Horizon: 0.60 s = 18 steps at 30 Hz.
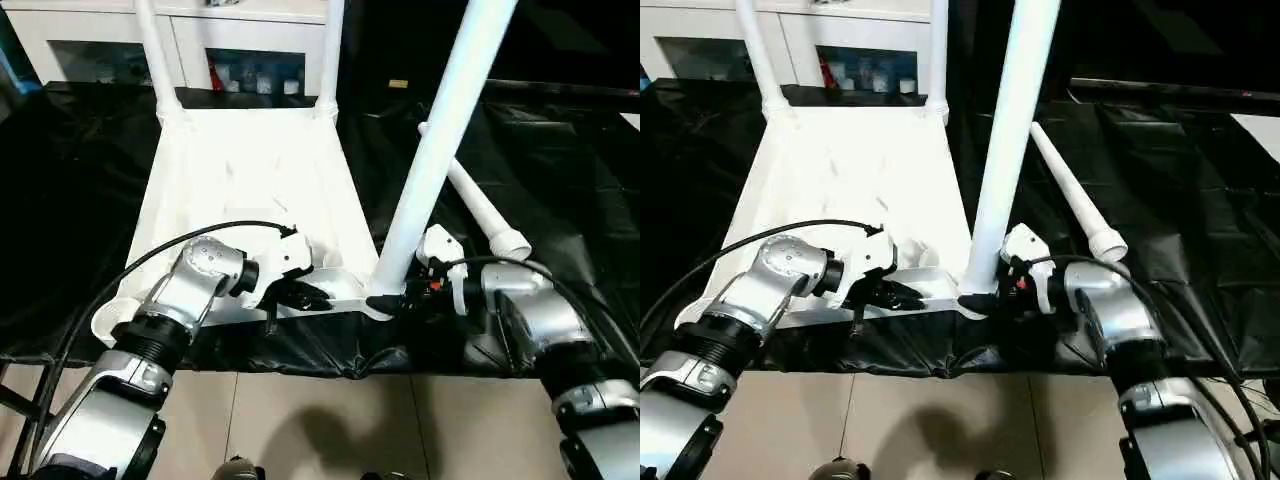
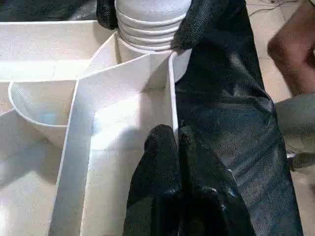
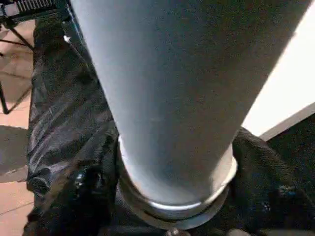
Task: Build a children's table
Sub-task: Rotate leg to tighten
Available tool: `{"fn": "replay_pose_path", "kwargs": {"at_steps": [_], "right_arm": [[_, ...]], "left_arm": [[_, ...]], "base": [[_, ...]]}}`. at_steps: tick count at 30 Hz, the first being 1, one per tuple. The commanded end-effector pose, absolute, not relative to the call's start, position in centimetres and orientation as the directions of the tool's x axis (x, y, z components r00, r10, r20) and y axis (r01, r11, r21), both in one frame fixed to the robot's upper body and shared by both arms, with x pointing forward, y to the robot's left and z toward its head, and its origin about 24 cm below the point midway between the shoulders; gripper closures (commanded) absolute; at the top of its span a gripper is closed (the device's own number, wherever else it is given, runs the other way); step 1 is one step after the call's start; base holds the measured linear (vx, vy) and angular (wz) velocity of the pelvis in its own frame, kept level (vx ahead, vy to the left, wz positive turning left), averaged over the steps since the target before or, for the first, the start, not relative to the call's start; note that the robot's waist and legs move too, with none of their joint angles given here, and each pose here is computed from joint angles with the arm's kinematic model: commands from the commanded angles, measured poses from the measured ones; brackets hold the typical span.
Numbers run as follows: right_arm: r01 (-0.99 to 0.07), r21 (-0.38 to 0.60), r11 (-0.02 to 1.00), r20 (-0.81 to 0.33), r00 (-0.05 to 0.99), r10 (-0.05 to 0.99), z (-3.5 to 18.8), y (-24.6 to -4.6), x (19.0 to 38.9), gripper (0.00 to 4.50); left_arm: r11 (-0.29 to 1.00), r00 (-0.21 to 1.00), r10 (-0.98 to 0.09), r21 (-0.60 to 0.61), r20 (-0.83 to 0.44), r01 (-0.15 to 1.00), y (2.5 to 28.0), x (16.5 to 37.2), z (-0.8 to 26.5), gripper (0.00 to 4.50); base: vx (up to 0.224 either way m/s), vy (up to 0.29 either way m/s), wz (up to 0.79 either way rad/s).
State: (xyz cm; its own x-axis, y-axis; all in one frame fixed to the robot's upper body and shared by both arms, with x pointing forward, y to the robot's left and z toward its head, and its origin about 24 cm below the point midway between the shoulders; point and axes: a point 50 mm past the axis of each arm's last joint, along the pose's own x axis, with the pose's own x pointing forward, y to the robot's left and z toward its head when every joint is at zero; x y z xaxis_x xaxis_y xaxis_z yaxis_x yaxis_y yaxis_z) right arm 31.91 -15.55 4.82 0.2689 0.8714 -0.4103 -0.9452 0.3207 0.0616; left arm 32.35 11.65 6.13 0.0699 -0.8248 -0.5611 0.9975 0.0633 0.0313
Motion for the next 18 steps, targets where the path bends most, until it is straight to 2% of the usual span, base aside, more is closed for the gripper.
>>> {"fn": "replay_pose_path", "kwargs": {"at_steps": [1,3,4,6,8,9,10,12,13,15,18], "right_arm": [[-0.962,0.086,0.26,-0.415,0.202,0.887,4.3,-13.7,31.5,1.71],[-0.948,0.094,0.304,-0.38,0.248,0.891,4.2,-13.5,31.4,1.72],[-0.918,0.084,0.387,-0.354,0.335,0.873,4.0,-13.4,31.6,1.74],[-0.897,0.078,0.436,-0.341,0.387,0.857,3.8,-13.4,31.7,1.75],[-0.83,0.052,0.556,-0.323,0.513,0.796,3.4,-13.3,32.1,1.76],[-0.722,0.067,0.689,-0.298,0.645,0.704,2.7,-12.9,32.4,1.76],[-0.671,0.08,0.737,-0.29,0.692,0.661,2.4,-12.7,32.5,1.76],[-0.58,0.1,0.808,-0.281,0.763,0.583,1.9,-12.1,32.6,1.76],[-0.569,0.104,0.816,-0.28,0.77,0.573,1.9,-12.0,32.7,1.76],[-0.43,0.118,0.895,-0.278,0.851,0.446,1.4,-10.0,33.1,1.76],[-0.393,0.146,0.908,-0.259,0.87,0.419,1.7,-8.8,33.3,1.76]], "left_arm": [[-0.07,-0.05,-0.839,0.016,-0.542,0.997,9.3,31.4,6.0,4.5],[-0.039,-0.026,-0.846,0.012,-0.532,0.999,9.1,31.5,6.0,4.5],[0.022,0.029,-0.845,0.02,-0.534,1.0,8.9,31.9,5.9,4.5],[0.06,0.064,-0.841,0.025,-0.537,0.998,8.8,32.2,5.8,4.5],[0.117,0.117,-0.843,0.032,-0.524,0.993,8.3,32.6,5.7,4.5],[0.185,0.184,-0.84,0.05,-0.511,0.982,7.4,33.0,5.7,4.5],[0.214,0.209,-0.837,0.049,-0.506,0.976,7.0,33.1,5.7,4.5],[0.265,0.255,-0.831,0.052,-0.495,0.963,6.1,33.4,5.7,4.5],[0.271,0.26,-0.83,0.051,-0.493,0.961,6.0,33.4,5.7,4.5],[0.345,0.327,-0.817,0.051,-0.475,0.937,4.4,33.5,5.5,4.5],[0.358,0.341,-0.811,0.058,-0.475,0.932,3.9,33.4,5.4,4.5]], "base": [[0.0,0.0,0.0],[0.0,0.0,0.0],[0.0,0.0,0.0],[0.0,0.0,0.0],[0.0,0.0,0.0],[0.0,0.0,0.0],[0.0,0.0,0.0],[0.0,0.0,0.0],[0.0,0.0,0.0],[0.0,0.0,0.0],[0.0,0.0,0.0]]}}
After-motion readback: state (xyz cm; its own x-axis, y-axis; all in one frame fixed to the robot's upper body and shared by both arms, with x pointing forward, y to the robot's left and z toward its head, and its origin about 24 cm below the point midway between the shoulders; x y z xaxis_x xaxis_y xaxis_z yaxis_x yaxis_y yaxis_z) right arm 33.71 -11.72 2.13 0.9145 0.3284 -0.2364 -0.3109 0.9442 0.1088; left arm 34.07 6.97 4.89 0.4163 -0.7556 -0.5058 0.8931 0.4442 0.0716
